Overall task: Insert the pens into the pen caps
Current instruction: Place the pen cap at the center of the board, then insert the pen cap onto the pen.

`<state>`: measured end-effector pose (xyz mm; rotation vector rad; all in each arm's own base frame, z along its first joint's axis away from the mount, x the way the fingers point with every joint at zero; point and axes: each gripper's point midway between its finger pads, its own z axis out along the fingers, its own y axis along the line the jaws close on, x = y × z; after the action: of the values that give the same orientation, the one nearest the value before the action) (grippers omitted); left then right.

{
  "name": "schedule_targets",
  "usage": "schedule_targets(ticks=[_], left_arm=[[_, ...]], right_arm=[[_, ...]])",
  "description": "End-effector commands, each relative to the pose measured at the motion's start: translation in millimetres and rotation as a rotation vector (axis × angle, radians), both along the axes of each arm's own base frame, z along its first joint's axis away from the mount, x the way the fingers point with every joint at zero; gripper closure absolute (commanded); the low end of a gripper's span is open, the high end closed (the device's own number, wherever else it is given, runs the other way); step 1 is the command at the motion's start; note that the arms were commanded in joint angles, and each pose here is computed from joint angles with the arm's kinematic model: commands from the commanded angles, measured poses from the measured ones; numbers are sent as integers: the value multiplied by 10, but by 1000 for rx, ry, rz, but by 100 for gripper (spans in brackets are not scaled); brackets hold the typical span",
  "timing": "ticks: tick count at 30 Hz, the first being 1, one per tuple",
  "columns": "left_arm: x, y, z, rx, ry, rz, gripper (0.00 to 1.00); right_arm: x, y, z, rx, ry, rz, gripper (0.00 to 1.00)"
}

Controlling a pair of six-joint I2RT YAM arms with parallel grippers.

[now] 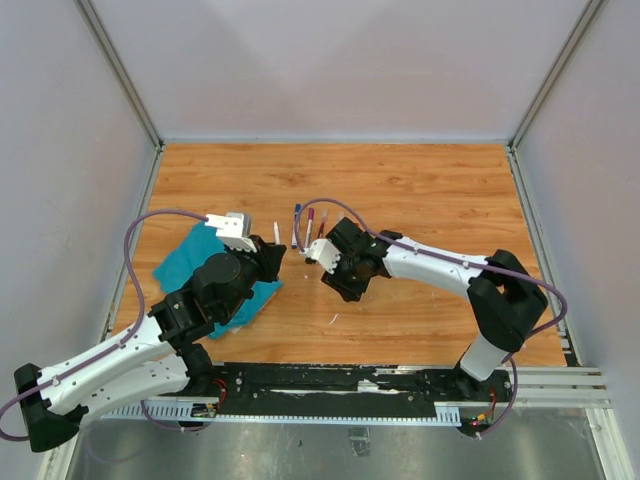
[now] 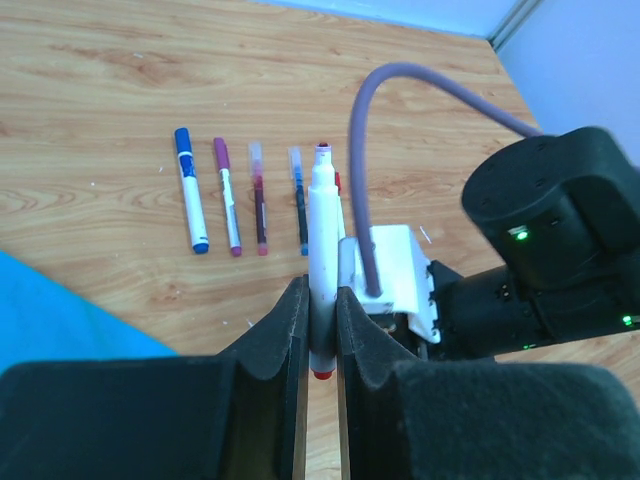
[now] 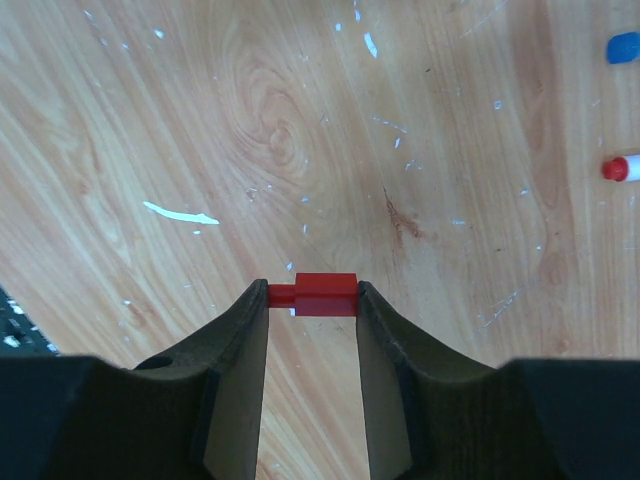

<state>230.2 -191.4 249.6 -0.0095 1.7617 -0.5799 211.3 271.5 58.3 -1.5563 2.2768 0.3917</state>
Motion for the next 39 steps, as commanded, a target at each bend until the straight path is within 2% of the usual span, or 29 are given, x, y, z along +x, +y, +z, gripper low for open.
schedule_targets(ticks=[1,9,13,17,23,25,29,35,39], left_arm=[[26,77,-31,-5,9,49,99],[28,82,-32,-9,12,54,100],[23,84,-22,-10,12,52,100],[25,86,-26,-17,14,57,99],[32,80,-4,-19,11,58,100],[36,87,3,-20,10,62,99],[42,95,-2,-18,12,70,99],[33,120,-39,-9,24,77,99],[12,152,-53,-23,26,82,99]], right_arm=[[-6,-49,-134,-108,-20,67,91],[-16,-59,-389,-210,-11,117,88],[-29,-66,-450,-222,-9,125,73],[-22,-40,-410,-196,-26,122,52],[19,91,-100,-55,-94,74,38],[95,82,4,-25,-134,-13,37],[262,-7,169,20,-196,-302,37],[243,-89,235,139,-143,-697,37],[233,-216,271,164,-124,-919,37]])
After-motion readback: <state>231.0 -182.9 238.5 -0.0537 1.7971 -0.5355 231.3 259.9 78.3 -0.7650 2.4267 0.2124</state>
